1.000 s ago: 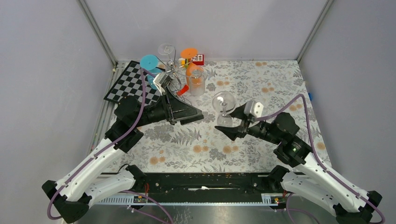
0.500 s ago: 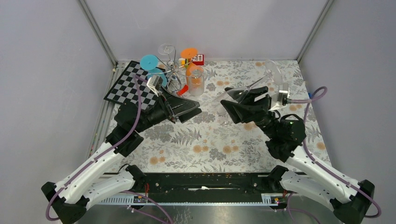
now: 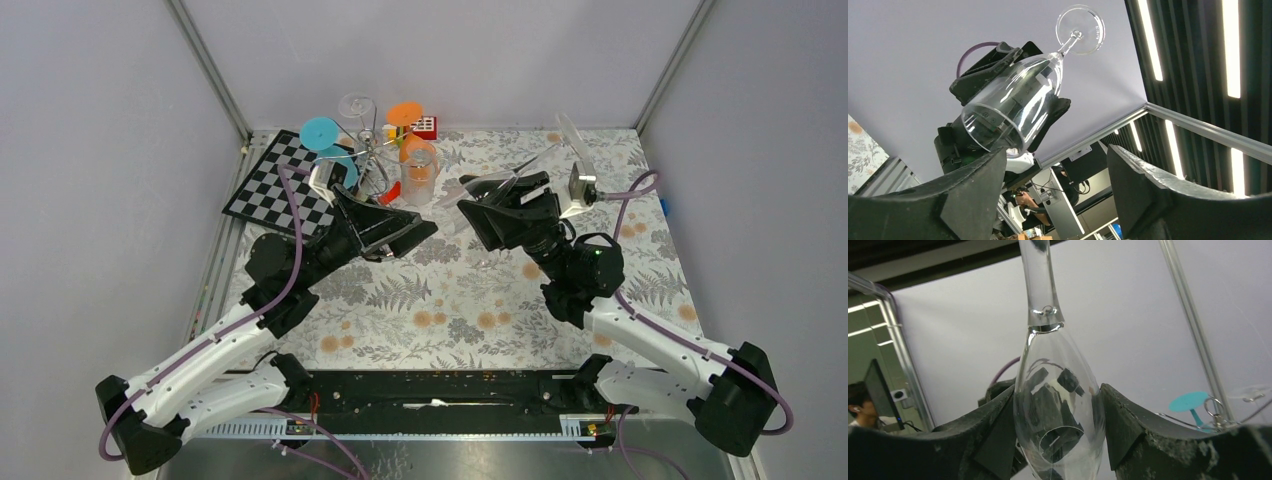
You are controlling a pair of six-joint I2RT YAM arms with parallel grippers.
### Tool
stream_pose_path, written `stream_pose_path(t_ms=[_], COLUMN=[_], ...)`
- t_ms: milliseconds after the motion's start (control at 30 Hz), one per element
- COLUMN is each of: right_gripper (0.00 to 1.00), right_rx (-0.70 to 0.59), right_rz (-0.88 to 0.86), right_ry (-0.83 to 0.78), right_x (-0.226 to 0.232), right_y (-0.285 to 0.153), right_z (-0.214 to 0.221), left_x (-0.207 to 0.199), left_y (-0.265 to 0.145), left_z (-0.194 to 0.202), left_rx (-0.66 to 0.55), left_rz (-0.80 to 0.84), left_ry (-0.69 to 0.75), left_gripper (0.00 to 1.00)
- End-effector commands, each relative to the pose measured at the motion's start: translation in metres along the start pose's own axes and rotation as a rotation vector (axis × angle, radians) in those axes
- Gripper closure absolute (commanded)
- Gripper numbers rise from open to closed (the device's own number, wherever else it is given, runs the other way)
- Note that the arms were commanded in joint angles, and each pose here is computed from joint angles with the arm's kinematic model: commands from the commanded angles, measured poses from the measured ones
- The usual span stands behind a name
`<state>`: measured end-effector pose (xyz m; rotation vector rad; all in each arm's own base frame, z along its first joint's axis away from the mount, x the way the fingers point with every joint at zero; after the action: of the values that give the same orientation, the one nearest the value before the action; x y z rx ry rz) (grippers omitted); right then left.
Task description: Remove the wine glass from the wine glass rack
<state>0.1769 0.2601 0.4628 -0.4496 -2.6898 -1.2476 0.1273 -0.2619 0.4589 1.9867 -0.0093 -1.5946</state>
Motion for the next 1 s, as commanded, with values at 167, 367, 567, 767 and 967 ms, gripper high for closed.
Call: stream_pose_path(t_ms=[167, 367, 567, 767, 967], right_gripper=[0.52, 0.52, 0.52, 0.51, 0.5], right_rx=[-0.162, -0.141, -0.121, -0.103, -0.097], right_rz=[-0.134, -0.141, -0.158, -0.167, -0.176], right_ry=[0.087, 0.095, 0.105, 0.058, 0.034], right_x=[0.031, 0.03, 0.03, 0.03, 0.033], right_y=[0.015, 0.02, 0.026, 0.026, 0.03], right_z=[-0.041, -0.03, -0.017, -0.003, 0.005], left_x=[-0.041, -0.046, -0.048, -0.046, -0.047], left_y=[-0.002, 0.002, 0.001, -0.001, -0.004], left_z=[0.001, 0.006, 0.005, -0.003, -0.008], left_rx=[-0.013, 0.025, 0.018, -0.035, -0.072], left_rz=[0.153, 0.187, 0.198, 0.202, 0.243], left_ry=[0.094, 0.072, 0.056, 0.03, 0.014], left_gripper=[0.28, 0.34, 0.42, 0.5, 0.61])
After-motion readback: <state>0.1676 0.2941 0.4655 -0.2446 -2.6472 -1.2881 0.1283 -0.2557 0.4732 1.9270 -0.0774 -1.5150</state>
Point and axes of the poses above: each gripper's point midway between its finger pads, its own y axis out along the fingers, its own x axis along the line the jaws close on, z = x × y, the point moved 2 cm from there along -y, back along the fingers, and after that the axes turned 7 degrees about -y, right-handed, at the moved point
